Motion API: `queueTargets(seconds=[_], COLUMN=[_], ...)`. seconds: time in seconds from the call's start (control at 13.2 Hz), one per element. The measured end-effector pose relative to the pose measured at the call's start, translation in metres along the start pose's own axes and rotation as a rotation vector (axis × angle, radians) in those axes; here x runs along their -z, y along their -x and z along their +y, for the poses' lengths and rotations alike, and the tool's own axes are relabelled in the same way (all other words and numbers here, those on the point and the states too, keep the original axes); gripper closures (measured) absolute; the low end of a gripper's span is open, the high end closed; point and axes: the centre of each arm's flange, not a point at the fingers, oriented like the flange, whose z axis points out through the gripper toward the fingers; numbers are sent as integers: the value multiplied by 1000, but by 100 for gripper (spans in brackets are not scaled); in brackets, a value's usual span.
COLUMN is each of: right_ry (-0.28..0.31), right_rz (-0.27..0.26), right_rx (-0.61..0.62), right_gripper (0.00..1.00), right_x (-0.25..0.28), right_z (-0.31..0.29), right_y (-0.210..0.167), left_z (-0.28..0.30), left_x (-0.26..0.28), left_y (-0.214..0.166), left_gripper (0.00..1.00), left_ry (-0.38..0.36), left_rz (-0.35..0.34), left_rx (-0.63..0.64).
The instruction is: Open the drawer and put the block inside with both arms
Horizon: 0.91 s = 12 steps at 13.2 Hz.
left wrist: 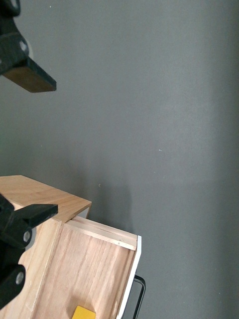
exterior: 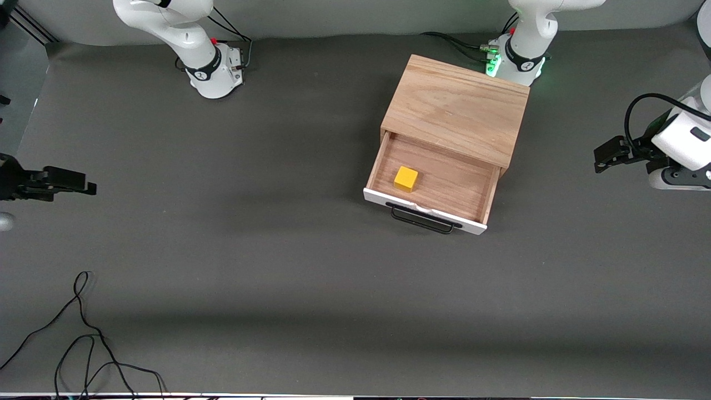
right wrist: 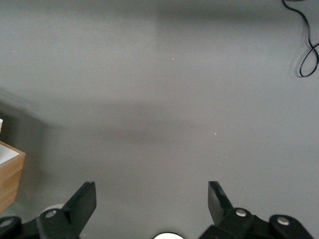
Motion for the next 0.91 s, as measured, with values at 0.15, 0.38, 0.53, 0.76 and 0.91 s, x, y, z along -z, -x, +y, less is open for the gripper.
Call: queueTargets(seconds=[0.15,0.38,0.53,0.76,0.91], right_ry=[-22,24,46,130,149], right_rz=[-5,4,40,87,154], right_rx=[-4,9,29,41,44], right_gripper=[0,0,0,0,0], right_x=[0,-5,-10,-13,-5], right_z=[11,6,-5,-8,-8], right_y=[5,21,35,57,61], left_z=[0,0,0,0,0], left_x=[1,4,6,9,8], left_y=[1,2,3,4,4], left_gripper=[0,0,0,0,0], left_ry=[0,0,0,0,0], left_rz=[2,8,12,21,20], left_rx=[0,0,0,0,0])
